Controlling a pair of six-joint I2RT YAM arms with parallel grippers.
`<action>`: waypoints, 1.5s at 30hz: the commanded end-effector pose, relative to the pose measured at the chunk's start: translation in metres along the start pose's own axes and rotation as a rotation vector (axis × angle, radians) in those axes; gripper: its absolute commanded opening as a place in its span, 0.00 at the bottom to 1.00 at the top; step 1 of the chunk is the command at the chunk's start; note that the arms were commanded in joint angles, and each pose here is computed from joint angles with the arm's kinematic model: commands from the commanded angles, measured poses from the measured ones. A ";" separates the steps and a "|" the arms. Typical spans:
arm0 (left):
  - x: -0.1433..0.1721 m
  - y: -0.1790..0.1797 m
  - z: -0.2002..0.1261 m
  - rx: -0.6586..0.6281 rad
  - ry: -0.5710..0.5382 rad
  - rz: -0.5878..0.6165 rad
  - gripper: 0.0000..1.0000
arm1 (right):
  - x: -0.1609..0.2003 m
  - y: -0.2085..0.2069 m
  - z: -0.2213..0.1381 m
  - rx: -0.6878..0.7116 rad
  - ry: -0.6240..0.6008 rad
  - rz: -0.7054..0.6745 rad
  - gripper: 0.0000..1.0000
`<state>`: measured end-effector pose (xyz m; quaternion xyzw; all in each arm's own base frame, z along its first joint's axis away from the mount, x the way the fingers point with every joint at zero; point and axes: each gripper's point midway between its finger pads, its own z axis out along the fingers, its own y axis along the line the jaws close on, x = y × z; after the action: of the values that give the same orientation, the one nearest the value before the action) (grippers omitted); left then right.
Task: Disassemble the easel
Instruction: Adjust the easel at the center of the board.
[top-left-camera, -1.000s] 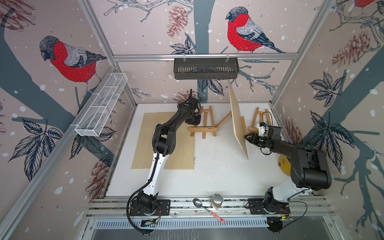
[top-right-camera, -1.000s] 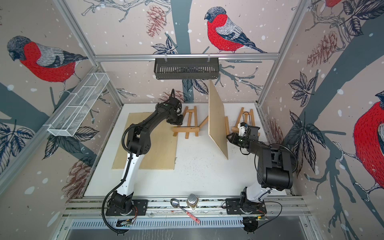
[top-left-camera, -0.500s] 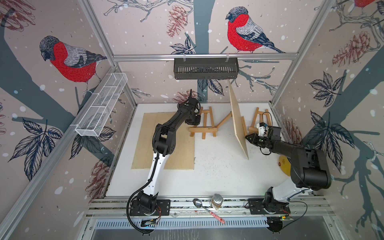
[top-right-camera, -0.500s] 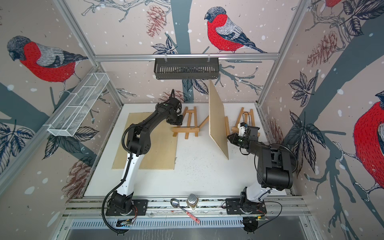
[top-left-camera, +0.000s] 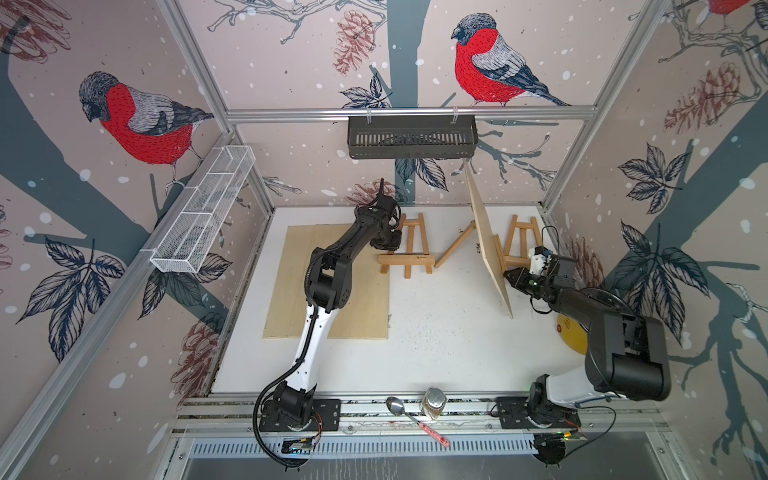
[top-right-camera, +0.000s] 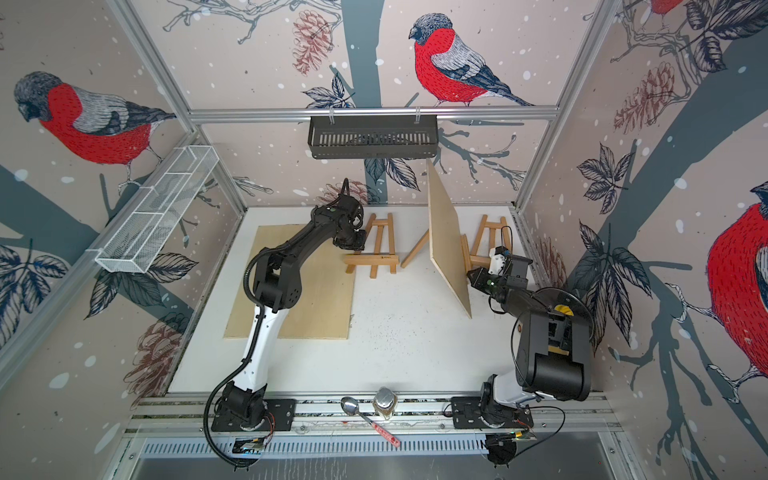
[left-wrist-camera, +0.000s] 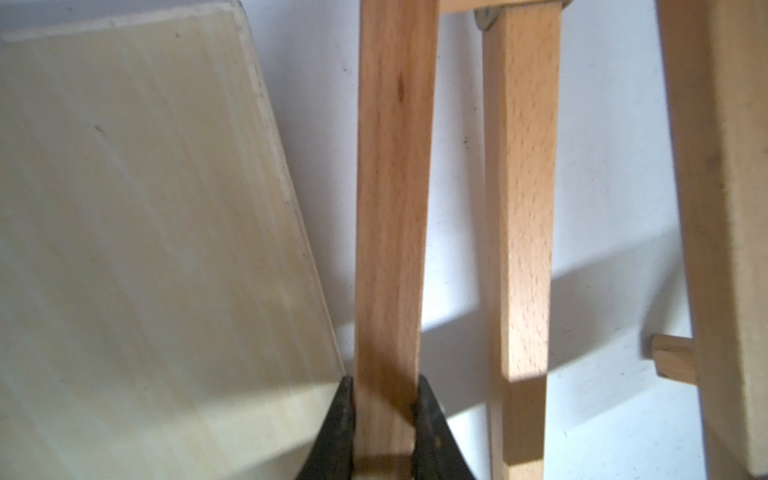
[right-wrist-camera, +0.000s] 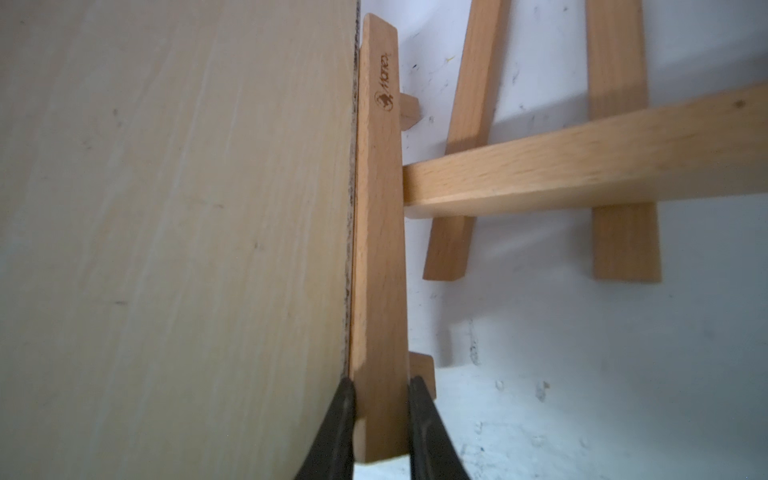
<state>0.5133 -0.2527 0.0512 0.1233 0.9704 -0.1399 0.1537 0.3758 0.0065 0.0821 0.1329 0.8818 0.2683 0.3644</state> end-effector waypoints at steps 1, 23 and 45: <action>-0.007 -0.010 0.002 0.035 -0.027 0.003 0.04 | -0.008 -0.005 -0.002 0.017 -0.035 0.021 0.12; -0.039 -0.016 0.015 -0.096 -0.164 -0.029 0.00 | 0.001 -0.010 0.009 -0.004 0.000 0.047 0.15; -0.057 -0.025 0.021 -0.034 -0.227 -0.043 0.28 | 0.000 -0.007 0.007 -0.001 -0.008 0.043 0.39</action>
<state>0.5529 -0.2874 0.0323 0.0905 0.9621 -0.1186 0.2282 0.3778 0.0050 0.0698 0.1503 0.8798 0.2791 0.3542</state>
